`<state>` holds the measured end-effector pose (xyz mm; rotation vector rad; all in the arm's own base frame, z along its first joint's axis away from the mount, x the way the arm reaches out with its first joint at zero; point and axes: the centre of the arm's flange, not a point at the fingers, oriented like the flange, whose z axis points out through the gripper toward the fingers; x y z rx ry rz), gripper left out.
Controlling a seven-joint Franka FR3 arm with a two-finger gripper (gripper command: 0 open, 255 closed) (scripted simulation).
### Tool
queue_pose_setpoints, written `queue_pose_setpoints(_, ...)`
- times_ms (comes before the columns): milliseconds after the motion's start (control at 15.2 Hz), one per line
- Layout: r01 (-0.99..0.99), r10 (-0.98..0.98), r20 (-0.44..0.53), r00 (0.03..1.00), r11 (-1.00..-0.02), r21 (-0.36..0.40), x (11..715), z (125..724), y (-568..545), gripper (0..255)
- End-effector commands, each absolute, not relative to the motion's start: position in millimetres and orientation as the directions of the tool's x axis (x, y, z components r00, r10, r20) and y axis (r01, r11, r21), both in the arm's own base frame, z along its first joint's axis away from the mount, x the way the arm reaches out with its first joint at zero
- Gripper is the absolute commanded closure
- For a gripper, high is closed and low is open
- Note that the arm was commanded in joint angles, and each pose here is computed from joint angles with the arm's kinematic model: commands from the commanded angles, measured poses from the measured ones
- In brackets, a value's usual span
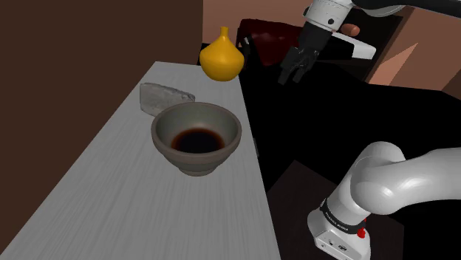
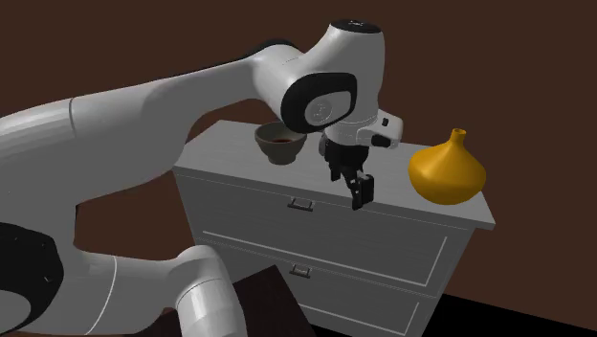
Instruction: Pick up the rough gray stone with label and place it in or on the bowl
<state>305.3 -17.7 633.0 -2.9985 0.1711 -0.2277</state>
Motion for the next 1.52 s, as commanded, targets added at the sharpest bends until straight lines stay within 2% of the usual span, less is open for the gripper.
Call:
queue_pose_setpoints(0, -0.103, -0.122, 0.143, 0.982, -0.985, -0.137, 305.3, 633.0, -17.7, 0)
queue_pose_setpoints(726, 0.131, 0.118, 0.17, 0.978, -0.989, -0.069, 398.1, 639.5, 97.7, 0)
queue_pose_setpoints(1452, 0.358, 0.353, 0.181, 0.918, -0.934, 0.004, 461.6, 639.7, 231.6, 0)
